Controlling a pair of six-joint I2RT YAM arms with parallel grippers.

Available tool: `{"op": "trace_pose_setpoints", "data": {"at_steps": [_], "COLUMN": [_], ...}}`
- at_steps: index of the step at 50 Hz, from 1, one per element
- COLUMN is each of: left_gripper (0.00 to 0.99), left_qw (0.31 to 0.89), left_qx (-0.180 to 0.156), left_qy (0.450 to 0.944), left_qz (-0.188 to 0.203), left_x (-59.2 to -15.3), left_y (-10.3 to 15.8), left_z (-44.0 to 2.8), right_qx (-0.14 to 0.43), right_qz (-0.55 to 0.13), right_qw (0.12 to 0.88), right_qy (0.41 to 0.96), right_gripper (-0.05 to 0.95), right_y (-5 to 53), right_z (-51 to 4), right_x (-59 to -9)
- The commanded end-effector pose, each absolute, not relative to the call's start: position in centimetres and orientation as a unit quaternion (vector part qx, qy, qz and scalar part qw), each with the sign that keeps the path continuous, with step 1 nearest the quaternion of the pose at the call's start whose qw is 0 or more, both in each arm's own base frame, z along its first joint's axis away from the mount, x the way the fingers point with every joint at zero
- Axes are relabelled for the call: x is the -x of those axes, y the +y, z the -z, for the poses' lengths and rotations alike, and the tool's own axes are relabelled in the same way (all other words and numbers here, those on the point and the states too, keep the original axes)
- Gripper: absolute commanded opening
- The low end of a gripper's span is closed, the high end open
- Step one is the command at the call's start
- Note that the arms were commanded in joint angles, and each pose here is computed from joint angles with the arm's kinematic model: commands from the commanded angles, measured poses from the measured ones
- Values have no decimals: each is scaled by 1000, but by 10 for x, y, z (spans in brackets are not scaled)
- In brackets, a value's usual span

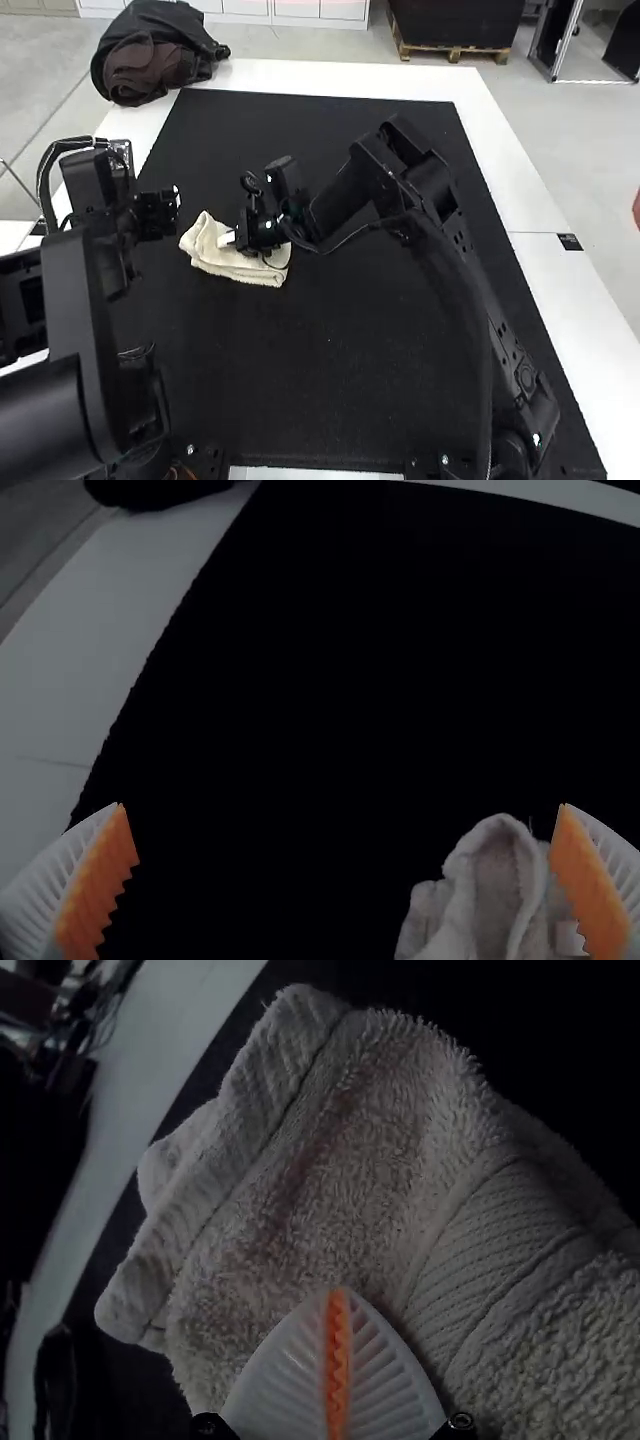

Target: Fold the towel.

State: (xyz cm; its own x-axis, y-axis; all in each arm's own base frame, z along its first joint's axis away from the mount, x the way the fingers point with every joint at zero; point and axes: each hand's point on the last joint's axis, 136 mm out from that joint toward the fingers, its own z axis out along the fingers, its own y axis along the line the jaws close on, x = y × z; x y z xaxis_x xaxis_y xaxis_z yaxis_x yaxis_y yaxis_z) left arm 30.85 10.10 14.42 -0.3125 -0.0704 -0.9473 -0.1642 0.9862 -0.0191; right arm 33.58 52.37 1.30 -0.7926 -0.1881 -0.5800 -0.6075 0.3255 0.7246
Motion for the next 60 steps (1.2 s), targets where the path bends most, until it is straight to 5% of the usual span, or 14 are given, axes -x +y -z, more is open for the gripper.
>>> {"op": "trace_pose_setpoints", "data": {"at_steps": [1, 13, 39, 56, 60], "left_gripper": [966, 966, 966, 966, 966], "left_qw": [601, 608, 646, 668, 681], "left_qx": [69, 67, 74, 38, 25], "left_qy": [795, 790, 759, 743, 732], "left_qz": [-42, -44, -29, 0, 4], "left_x": [-313, -316, -334, -343, -341], "left_y": [103, 104, 106, 62, 46], "left_z": [-163, -173, -243, -279, -294], "right_qx": [262, 254, 197, 192, 183], "right_qz": [-530, -539, -588, -558, -554], "right_qw": [193, 197, 321, 383, 410], "right_qy": [783, 779, 716, 710, 701], "right_gripper": [-26, -25, -25, -20, 146], "right_y": [530, 531, 478, 399, 376], "right_z": [0, 12, -231, -332, -358], "right_x": [-324, -322, -393, -376, -366]}}
